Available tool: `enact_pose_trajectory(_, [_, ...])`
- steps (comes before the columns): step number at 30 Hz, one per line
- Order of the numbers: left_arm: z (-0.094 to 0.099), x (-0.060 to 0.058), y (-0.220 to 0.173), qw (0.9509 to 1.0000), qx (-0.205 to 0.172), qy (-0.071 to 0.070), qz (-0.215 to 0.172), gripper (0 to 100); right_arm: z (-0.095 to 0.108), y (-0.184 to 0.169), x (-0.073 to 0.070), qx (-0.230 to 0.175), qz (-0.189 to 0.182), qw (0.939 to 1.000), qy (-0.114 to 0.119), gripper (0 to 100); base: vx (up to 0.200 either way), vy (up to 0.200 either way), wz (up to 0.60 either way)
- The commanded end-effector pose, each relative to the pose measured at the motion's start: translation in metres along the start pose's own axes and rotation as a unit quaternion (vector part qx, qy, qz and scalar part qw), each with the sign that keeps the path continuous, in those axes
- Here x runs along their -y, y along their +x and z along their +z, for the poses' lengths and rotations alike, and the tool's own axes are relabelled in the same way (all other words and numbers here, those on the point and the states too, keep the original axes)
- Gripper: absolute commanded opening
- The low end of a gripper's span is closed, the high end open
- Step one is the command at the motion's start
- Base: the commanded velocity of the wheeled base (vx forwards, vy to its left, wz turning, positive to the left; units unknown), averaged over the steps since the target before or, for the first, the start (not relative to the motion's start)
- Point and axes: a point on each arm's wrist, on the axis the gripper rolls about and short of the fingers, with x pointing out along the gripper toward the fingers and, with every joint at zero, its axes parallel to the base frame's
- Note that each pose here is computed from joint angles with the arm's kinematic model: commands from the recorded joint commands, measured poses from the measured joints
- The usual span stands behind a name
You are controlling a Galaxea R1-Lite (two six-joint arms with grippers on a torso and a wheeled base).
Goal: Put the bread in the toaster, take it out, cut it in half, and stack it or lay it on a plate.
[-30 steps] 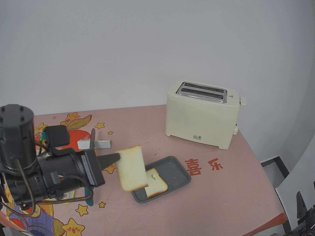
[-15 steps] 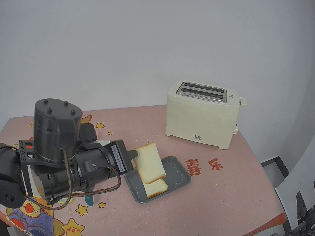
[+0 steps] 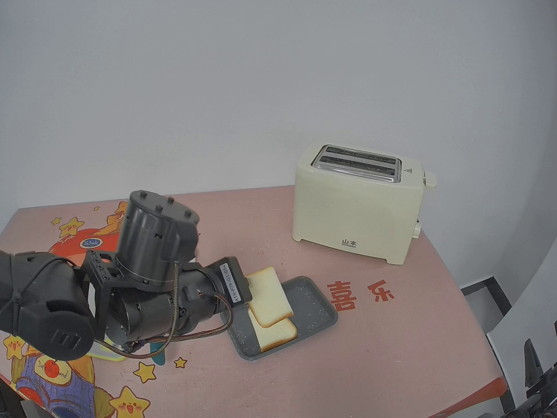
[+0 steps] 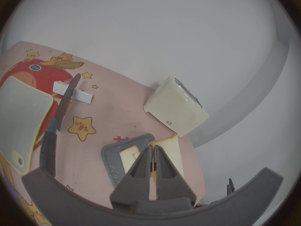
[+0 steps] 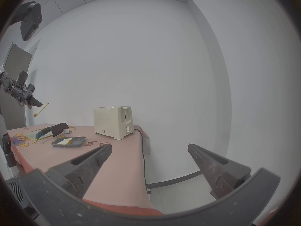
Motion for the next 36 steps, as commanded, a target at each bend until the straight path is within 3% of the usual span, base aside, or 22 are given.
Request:
enact_pose_trajectory(1, [-0.004,-0.005,0.009,0.9998,-0.011,0.002,0.016,0,-0.005,0.0,0.0,-0.001,0.0,1.0,0.0,100,0.0,0.0,0.0])
enact_pose_trajectory(14, [-0.007,-0.015,0.021,0.9989,-0.023,0.004,0.041,0,-0.005,0.0,0.0,-0.001,0.0,1.0,0.0,100,0.0,0.0,0.0])
enact_pose_trajectory(25, [-0.004,-0.01,0.022,0.9992,-0.019,-0.003,0.034,0,-0.005,0.0,0.0,-0.001,0.0,1.0,0.0,100,0.0,0.0,0.0])
enact_pose_trajectory(36, [-0.01,-0.015,0.031,0.9984,-0.032,0.001,0.046,0,-0.005,0.0,0.0,-0.001,0.0,1.0,0.0,100,0.0,0.0,0.0])
